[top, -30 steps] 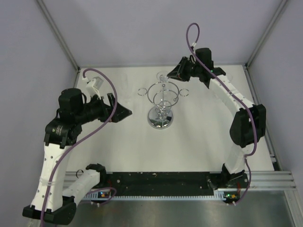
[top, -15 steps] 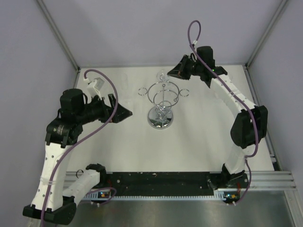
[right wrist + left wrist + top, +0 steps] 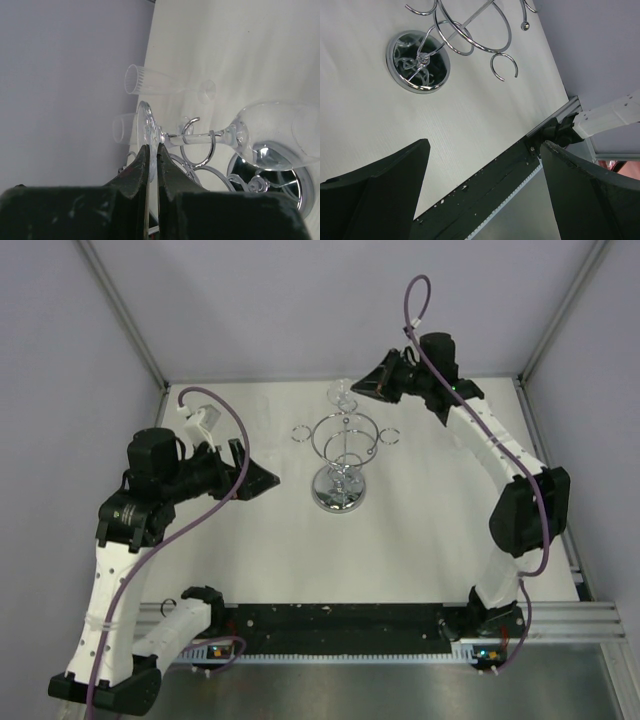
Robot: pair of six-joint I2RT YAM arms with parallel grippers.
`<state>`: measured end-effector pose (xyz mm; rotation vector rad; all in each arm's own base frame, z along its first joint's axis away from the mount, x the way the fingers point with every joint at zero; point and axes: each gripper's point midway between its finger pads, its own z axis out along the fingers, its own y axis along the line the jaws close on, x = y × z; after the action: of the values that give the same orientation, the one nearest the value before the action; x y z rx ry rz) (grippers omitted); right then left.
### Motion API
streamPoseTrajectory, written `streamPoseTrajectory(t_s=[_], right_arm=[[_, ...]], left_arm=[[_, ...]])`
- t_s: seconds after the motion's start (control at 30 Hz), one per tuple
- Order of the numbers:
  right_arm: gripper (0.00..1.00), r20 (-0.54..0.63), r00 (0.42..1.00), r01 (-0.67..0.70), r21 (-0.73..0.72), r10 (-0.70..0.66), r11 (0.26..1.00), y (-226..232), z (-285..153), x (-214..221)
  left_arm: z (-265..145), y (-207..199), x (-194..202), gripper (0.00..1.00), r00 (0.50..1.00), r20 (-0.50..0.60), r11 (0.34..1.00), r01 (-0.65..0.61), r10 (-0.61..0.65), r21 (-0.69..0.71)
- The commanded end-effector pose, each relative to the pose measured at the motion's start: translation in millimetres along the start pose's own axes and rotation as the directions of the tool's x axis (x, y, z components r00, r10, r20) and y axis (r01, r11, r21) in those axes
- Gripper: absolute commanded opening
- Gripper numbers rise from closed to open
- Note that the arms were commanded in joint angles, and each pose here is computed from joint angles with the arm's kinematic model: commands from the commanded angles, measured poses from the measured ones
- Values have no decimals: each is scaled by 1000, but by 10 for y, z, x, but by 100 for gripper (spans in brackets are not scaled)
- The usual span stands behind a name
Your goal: Take the wine glass off the wine glass rack
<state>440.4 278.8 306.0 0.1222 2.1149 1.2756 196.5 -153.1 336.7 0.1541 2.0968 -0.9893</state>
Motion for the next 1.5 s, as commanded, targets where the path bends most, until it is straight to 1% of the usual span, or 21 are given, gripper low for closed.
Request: streamPoseTrajectory(t_s=[0.0, 0.2, 0.3, 0.4, 0.5, 0.67, 0.77, 1.0, 1.13, 1.23, 1.33, 1.43, 1.47], right_arm=[[0, 150, 985, 110, -146, -87, 983, 606, -200, -437], [0, 222, 970, 140, -199, -95, 970, 710, -156, -631], [0, 255, 960, 174, -202, -120, 964, 782, -207, -738], [0, 301, 938, 244, -213, -174, 946, 953, -354, -844], [0, 340, 911, 319, -223, -233, 921, 1160, -536, -887], [0, 367, 875, 422, -262, -315, 868, 1465, -862, -777], [0, 417, 829, 510, -294, -372, 808, 1693, -1134, -686], [0, 455, 761, 630, -355, -461, 690, 2082, -1696, -368], [0, 481, 716, 692, -397, -506, 603, 2320, -2039, -116], [0, 486, 681, 732, -425, -548, 533, 2437, -2206, 133], [0, 463, 661, 748, -466, -591, 472, 2481, -2265, 439], [0, 470, 624, 770, -507, -625, 387, 2567, -2335, 732], [0, 449, 626, 762, -528, -637, 376, 2569, -2342, 849]], left_arm=[[-62, -88, -77, 98, 999, 36, 999, -42, 41, 25], [-79, -114, -77, 98, 998, 36, 998, -44, 43, 33], [-78, -130, -57, 98, 999, 30, 998, -41, 40, 46], [-89, -162, -66, 98, 999, 39, 998, -35, 33, 59], [-104, -260, -91, 98, 998, 55, 994, -24, 18, 106], [-126, -431, -143, 98, 997, 75, 981, -6, -9, 193], [-138, -533, -183, 98, 995, 82, 969, 27, -49, 246], [-236, -776, -286, 98, 983, 124, 927, 83, -137, 367], [-281, -847, -290, 98, 970, 127, 899, 138, -207, 416], [-327, -926, -281, 98, 957, 110, 860, 186, -267, 475], [-395, -1029, -272, 98, 947, 75, 814, 227, -314, 535], [-435, -1064, -251, 98, 938, 55, 795, 257, -342, 550], [-453, -1079, -242, 98, 937, 50, 788, 261, -345, 557]])
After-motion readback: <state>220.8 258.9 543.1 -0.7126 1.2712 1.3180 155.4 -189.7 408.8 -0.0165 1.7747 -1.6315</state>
